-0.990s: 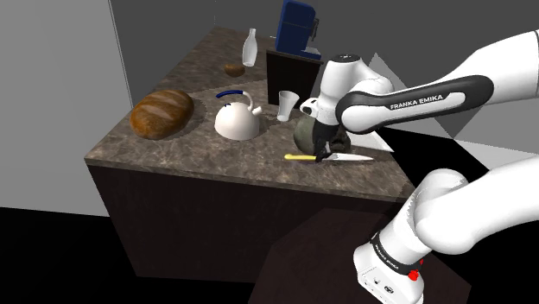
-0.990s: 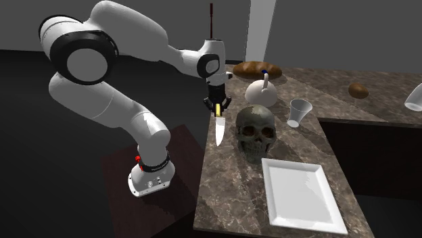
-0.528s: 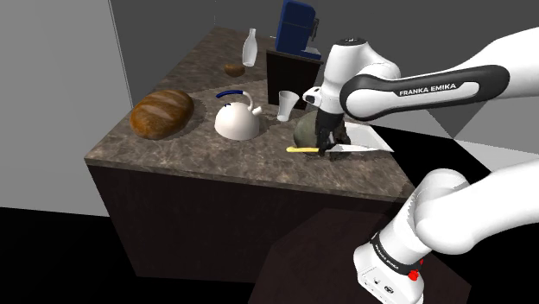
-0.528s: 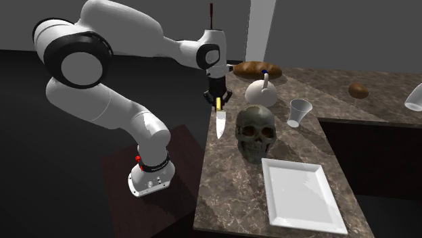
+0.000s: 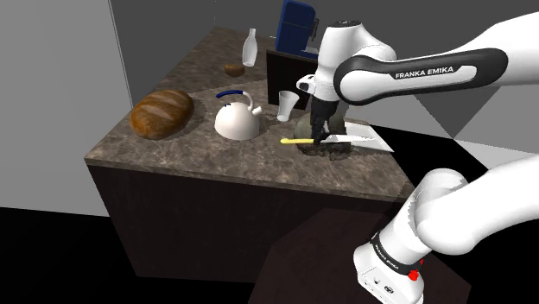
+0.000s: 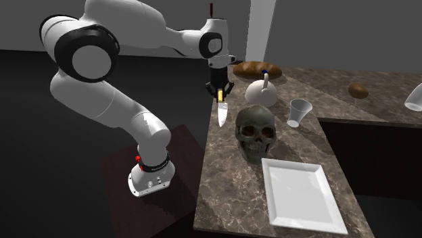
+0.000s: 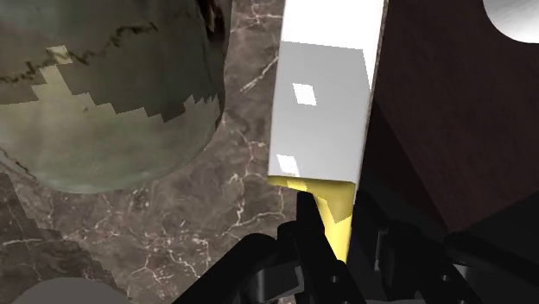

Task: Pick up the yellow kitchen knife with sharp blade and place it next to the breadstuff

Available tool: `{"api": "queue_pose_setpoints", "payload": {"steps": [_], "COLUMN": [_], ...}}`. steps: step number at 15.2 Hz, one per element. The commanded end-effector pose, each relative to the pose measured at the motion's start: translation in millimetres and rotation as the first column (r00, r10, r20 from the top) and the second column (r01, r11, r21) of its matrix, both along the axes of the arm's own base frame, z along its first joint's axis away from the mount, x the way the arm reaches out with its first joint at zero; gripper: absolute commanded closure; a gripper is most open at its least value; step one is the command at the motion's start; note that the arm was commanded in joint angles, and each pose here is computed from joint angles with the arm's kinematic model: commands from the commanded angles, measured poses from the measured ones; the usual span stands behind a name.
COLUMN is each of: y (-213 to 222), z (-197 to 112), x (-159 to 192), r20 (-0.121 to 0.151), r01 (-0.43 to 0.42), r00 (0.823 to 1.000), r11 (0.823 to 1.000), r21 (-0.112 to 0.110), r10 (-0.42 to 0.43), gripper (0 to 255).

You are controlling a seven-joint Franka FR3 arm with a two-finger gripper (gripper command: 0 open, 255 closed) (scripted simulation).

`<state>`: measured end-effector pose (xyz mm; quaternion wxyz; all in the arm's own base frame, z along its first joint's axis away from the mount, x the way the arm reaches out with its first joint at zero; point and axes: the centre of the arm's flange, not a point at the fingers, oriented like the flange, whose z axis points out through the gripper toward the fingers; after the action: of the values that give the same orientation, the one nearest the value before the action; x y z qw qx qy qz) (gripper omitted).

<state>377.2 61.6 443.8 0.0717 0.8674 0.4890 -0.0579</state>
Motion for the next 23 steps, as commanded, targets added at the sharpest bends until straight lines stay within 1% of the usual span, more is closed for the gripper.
{"api": "queue_pose_setpoints", "payload": {"steps": [1,23], "y": [17,216], "z": [-1,-1], "x": [16,228], "r20": [0.0,0.0], "r01": [0.0,0.0], "r00": [1.0,1.0], "r11": [1.0,1.0], "r21": [0.0,0.0], "r10": [0.0,0.0], "gripper": [255,255]}}
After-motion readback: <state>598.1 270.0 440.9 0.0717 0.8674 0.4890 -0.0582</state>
